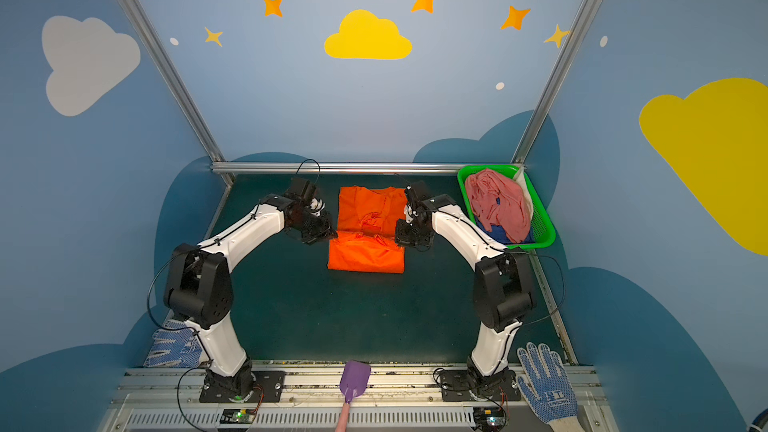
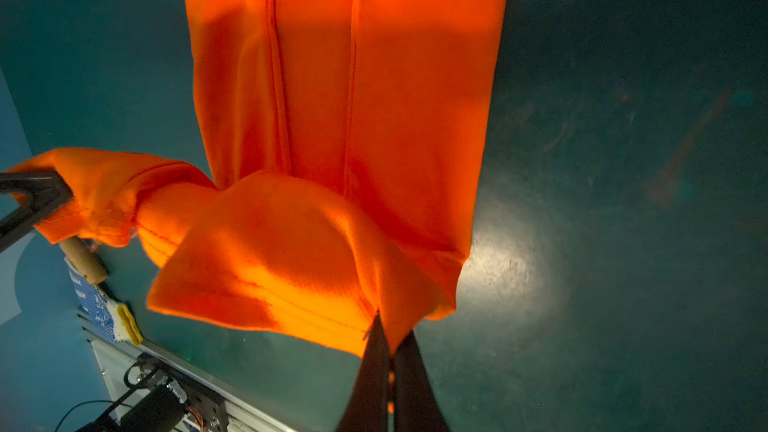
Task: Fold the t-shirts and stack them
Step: 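Lift the hem and fold it over toward the collar with both grippers, then lower the folded hem onto the collar end and open both grippers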
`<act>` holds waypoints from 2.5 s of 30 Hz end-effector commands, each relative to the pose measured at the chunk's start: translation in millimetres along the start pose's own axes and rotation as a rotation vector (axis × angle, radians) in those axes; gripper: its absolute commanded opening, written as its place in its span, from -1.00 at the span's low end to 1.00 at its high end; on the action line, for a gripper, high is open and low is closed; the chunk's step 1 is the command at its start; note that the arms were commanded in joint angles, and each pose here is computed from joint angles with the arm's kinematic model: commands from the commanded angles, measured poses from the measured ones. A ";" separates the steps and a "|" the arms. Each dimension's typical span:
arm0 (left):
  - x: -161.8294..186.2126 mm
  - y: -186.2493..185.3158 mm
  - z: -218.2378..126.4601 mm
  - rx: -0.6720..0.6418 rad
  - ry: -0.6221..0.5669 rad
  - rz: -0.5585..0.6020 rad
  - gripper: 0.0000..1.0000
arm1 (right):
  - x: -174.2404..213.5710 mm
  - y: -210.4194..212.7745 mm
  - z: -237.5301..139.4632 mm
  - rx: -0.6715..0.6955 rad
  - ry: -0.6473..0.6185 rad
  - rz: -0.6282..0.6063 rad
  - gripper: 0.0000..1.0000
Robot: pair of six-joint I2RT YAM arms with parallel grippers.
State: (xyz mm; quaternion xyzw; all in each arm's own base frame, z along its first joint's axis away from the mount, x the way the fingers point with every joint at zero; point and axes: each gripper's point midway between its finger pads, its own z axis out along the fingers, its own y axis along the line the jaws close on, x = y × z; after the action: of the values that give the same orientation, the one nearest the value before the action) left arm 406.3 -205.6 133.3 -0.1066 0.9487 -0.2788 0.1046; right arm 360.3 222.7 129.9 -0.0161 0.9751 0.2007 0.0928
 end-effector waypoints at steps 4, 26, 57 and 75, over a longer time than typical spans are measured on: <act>-21.4 -4.3 6.8 -0.015 0.044 0.068 -0.91 | -30.7 -3.1 2.9 -0.034 0.030 -0.021 -1.00; -70.9 23.9 73.3 0.074 0.110 0.008 -0.86 | -77.6 -30.2 67.9 -0.067 0.134 0.041 -1.00; -37.1 9.1 15.5 0.032 0.000 0.052 -0.06 | -38.0 -9.0 17.1 -0.101 0.031 -0.009 -0.07; -27.9 33.5 92.2 -0.032 0.118 0.028 -0.91 | -39.7 -28.1 83.9 -0.018 0.149 0.028 -1.00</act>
State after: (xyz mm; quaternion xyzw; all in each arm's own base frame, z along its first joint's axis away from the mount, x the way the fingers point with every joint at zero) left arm 441.5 -217.5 37.8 -0.0851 0.9593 -0.2668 0.0380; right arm 409.9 233.6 51.3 -0.0235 0.9759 0.2162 0.0197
